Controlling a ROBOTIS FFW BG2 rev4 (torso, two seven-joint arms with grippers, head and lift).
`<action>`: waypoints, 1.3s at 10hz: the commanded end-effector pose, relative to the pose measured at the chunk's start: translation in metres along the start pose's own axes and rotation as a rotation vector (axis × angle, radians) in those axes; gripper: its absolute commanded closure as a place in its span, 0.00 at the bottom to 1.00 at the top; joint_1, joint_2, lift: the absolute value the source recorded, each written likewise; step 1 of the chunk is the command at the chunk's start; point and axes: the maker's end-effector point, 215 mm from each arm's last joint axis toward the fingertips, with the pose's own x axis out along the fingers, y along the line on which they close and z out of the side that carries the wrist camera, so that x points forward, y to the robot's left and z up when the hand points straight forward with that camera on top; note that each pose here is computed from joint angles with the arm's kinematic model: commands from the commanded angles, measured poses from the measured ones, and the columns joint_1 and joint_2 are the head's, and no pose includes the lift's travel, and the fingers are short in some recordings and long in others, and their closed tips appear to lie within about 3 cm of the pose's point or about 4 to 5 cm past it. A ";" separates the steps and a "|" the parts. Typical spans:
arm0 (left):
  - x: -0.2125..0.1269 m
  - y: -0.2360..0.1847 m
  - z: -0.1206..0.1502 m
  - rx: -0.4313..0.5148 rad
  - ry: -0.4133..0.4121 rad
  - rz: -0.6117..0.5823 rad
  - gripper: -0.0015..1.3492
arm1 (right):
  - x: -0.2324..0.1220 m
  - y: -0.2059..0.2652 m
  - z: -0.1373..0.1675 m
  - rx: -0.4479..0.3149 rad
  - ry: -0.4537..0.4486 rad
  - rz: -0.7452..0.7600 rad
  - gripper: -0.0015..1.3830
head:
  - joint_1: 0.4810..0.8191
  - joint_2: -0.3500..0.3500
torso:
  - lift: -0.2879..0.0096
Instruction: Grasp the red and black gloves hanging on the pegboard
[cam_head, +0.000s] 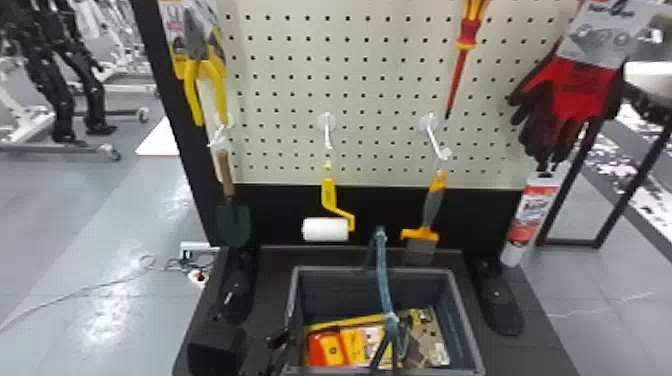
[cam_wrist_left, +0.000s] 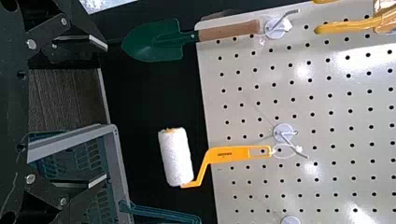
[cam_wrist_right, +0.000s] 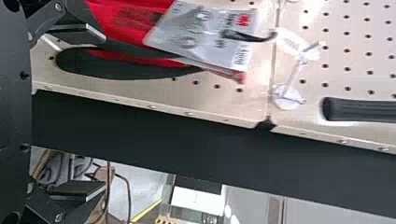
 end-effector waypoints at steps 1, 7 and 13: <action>0.000 -0.001 0.000 0.000 0.002 -0.003 0.24 | 0.008 -0.003 0.026 -0.025 0.015 0.030 0.13 | 0.20 0.50 | 0.63; 0.005 -0.003 0.002 0.009 -0.001 -0.023 0.24 | 0.044 0.048 0.061 0.202 0.010 0.297 0.13 | 0.20 0.50 | 0.63; 0.007 -0.008 0.004 0.008 -0.006 -0.033 0.24 | 0.055 0.082 0.052 0.322 0.000 0.399 0.93 | 0.20 0.50 | 0.63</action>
